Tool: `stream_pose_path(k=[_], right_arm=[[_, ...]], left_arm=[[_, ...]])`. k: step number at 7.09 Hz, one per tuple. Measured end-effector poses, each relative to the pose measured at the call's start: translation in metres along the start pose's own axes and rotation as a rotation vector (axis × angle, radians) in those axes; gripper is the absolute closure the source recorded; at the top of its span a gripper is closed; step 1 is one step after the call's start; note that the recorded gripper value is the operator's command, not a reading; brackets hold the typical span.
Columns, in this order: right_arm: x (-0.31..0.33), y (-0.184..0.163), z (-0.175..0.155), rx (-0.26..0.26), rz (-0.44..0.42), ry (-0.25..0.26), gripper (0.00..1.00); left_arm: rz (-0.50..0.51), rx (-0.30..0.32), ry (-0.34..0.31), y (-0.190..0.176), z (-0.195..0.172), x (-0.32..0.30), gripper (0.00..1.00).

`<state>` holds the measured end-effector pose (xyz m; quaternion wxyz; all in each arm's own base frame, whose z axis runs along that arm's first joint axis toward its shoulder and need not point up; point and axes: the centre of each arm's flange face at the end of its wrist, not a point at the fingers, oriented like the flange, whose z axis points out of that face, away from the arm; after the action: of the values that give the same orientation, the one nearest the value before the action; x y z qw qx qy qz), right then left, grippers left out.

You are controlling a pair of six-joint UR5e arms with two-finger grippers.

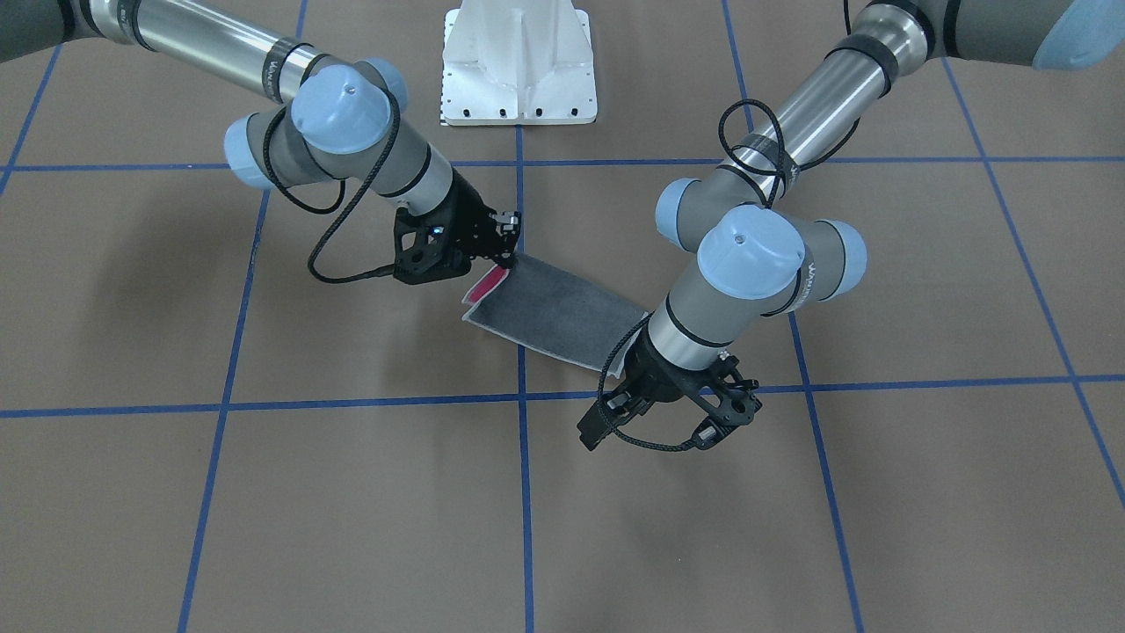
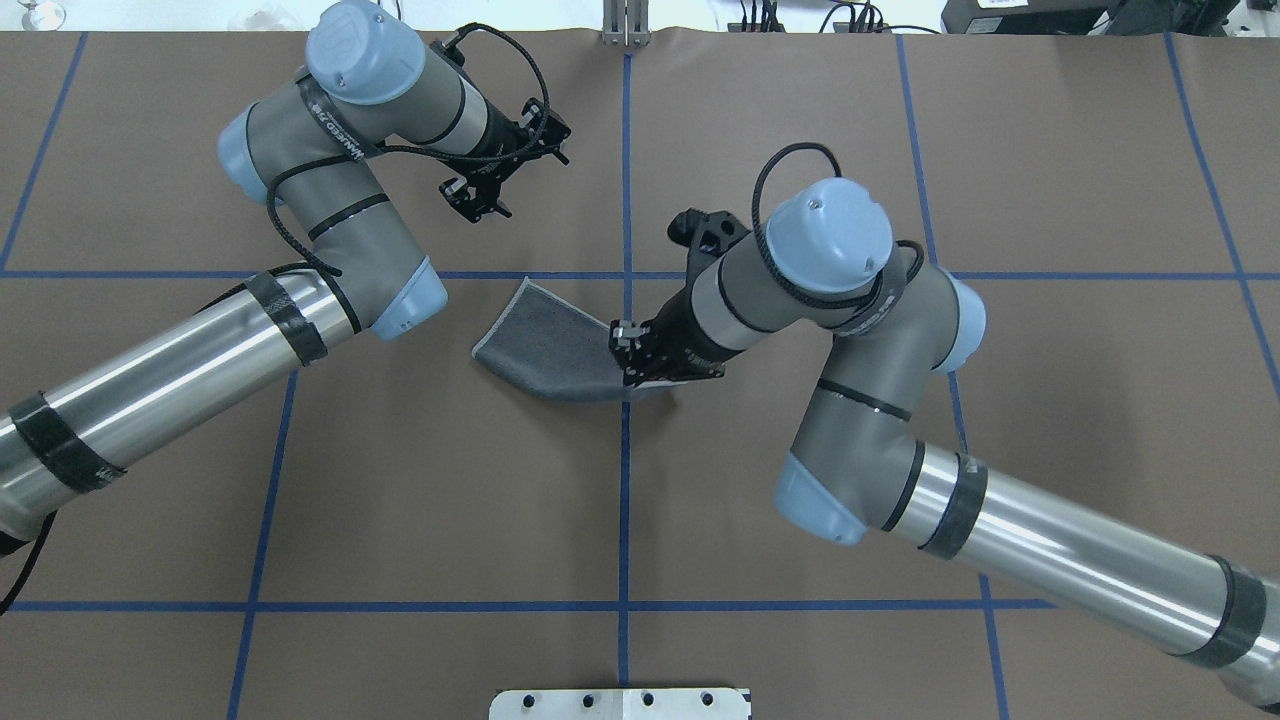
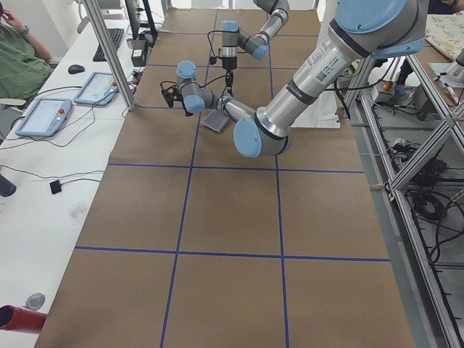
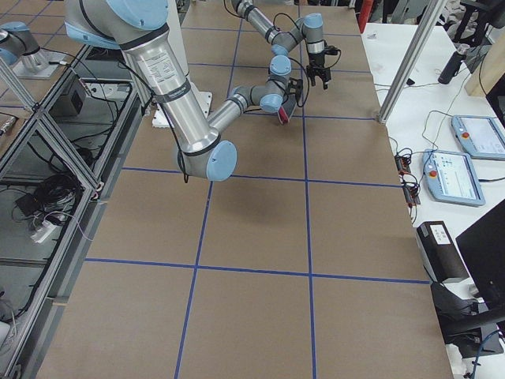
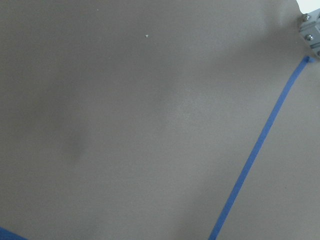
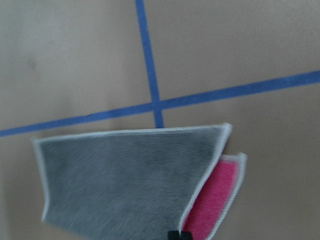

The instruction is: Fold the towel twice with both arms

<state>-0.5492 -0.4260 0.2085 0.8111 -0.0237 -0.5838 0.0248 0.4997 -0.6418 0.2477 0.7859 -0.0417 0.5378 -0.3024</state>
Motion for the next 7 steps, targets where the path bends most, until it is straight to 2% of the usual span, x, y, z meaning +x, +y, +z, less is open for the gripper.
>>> stream_pose_path(k=[1,2,3,4,5,6,7], right_arm=[[-0.024,0.033,0.021,-0.02,-0.028,-0.015,1.0],[-0.051,0.06,0.043,-0.018,-0.052,-0.023,1.0],[-0.073,0.073,0.062,-0.007,-0.063,-0.022,1.0],[-0.089,0.077,0.075,-0.001,-0.067,-0.019,0.87],[-0.096,0.077,0.079,0.002,-0.067,-0.02,0.4],[-0.101,0.076,0.08,0.005,-0.054,-0.022,0.01],[-0.106,0.076,0.079,0.008,-0.016,-0.029,0.01]], left_arm=[[-0.002,0.001,-0.003,-0.003,0.002,-0.008,0.0],[-0.001,0.002,0.0,-0.008,0.004,-0.019,0.0],[0.001,0.002,0.003,-0.012,0.006,-0.029,0.0],[0.0,0.003,0.003,-0.014,0.007,-0.035,0.0],[0.0,0.003,0.003,-0.015,0.008,-0.037,0.0],[0.0,0.003,0.003,-0.015,0.008,-0.037,0.0],[0.001,0.003,0.003,-0.015,0.008,-0.038,0.0]])
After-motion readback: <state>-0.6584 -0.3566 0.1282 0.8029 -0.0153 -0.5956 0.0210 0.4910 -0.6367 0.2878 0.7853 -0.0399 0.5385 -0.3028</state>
